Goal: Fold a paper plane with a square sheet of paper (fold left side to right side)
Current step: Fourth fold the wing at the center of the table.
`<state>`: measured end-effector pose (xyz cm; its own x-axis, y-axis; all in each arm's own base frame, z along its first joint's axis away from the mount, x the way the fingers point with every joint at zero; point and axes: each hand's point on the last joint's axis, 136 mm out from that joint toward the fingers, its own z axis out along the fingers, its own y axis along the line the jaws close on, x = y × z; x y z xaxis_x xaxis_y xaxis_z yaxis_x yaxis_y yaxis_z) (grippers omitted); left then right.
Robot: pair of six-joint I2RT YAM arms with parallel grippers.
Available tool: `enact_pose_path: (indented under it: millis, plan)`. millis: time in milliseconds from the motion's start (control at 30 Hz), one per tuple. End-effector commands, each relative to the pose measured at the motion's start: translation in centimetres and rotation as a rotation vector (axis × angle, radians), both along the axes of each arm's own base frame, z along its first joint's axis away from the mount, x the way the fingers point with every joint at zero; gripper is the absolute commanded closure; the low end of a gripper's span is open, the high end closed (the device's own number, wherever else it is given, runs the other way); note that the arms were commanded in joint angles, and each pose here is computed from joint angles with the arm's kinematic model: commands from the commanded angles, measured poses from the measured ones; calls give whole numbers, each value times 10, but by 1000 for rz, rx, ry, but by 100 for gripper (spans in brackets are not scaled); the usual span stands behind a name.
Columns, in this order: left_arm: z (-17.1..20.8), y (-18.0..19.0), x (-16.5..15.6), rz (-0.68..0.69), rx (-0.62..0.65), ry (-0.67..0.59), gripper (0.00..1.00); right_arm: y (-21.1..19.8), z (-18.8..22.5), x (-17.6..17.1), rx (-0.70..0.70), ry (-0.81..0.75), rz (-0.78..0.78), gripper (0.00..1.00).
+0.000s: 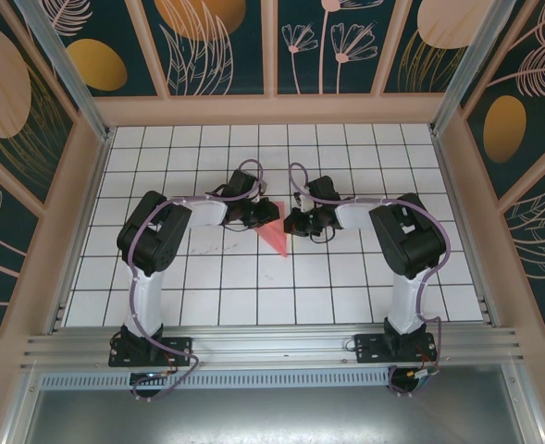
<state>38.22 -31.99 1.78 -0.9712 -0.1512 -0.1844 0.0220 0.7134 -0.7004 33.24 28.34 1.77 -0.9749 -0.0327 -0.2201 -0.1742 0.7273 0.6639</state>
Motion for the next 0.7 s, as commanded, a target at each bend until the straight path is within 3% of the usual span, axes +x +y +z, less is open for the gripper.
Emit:
enact_pose_path:
  millis: [0, 267, 367, 533, 667]
  plan:
    - [-38, 20, -21, 13, 102, 76, 81, 0, 4, 1, -12, -15, -1, 96]
    - [-47, 27, -30, 21, 116, 94, 81, -13, 59, 11, 21, -138, -48, 75]
    - [-46, 27, -29, 21, 115, 92, 81, -12, 65, -2, 52, -118, -24, 77]
    - [-45, 27, -29, 21, 114, 88, 81, 13, 70, -33, 179, -48, 64, 91]
    - [-44, 27, -29, 22, 116, 87, 81, 31, 67, -37, 222, -14, 104, 94]
